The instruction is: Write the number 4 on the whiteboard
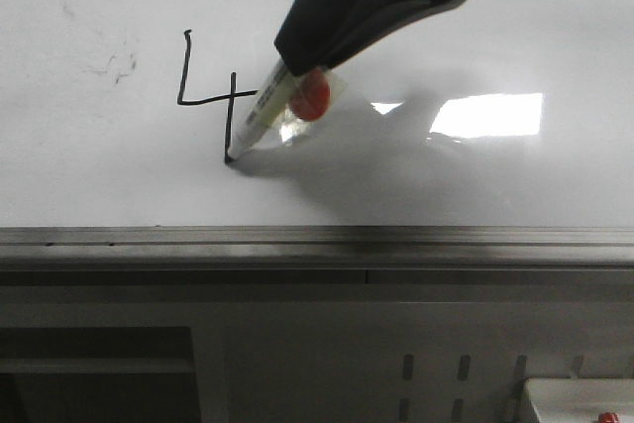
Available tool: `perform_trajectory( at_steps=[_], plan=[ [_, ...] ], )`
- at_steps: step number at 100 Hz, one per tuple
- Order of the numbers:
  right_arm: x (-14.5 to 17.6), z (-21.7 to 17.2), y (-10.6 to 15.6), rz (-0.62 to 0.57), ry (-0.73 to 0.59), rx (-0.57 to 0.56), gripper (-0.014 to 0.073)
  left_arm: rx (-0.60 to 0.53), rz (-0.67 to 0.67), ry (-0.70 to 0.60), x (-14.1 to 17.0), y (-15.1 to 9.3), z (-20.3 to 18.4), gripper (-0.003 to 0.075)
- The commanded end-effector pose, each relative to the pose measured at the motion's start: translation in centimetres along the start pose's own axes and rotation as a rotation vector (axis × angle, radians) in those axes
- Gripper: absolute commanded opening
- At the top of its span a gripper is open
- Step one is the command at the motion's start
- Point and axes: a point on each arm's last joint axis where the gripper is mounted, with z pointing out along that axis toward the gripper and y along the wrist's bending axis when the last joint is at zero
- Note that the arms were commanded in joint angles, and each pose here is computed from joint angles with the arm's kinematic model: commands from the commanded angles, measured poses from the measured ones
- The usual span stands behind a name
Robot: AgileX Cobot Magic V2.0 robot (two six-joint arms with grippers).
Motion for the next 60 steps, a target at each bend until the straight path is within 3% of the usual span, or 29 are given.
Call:
perform_trajectory(
  at_steps=[1,22,39,60],
  plan=[
    [-0.5,-0.7,-0.3,-0.020,-0.054,0.037,-0.0064,0.006,-0.024,-0.105,-1.6,0.1,0.0,0.0347],
    [-1.2,-2.2,0.9,-0.048,-0.094,0.006,-0.0064,0.043,0.047,-0.152,-2.0,-0.3,0.0,0.0347],
    [-2.4,-3.2,3.9,-0.123,-0.127,-0.076,-0.0064,0.215,0.196,-0.133,-1.5,-2.1,0.6,0.0347],
    [-3.2,-3.2,6.7,-0.190,-0.167,-0.144,-0.0064,0.345,0.173,-0.070,-0.6,-3.7,2.5,0.0347]
  ],
)
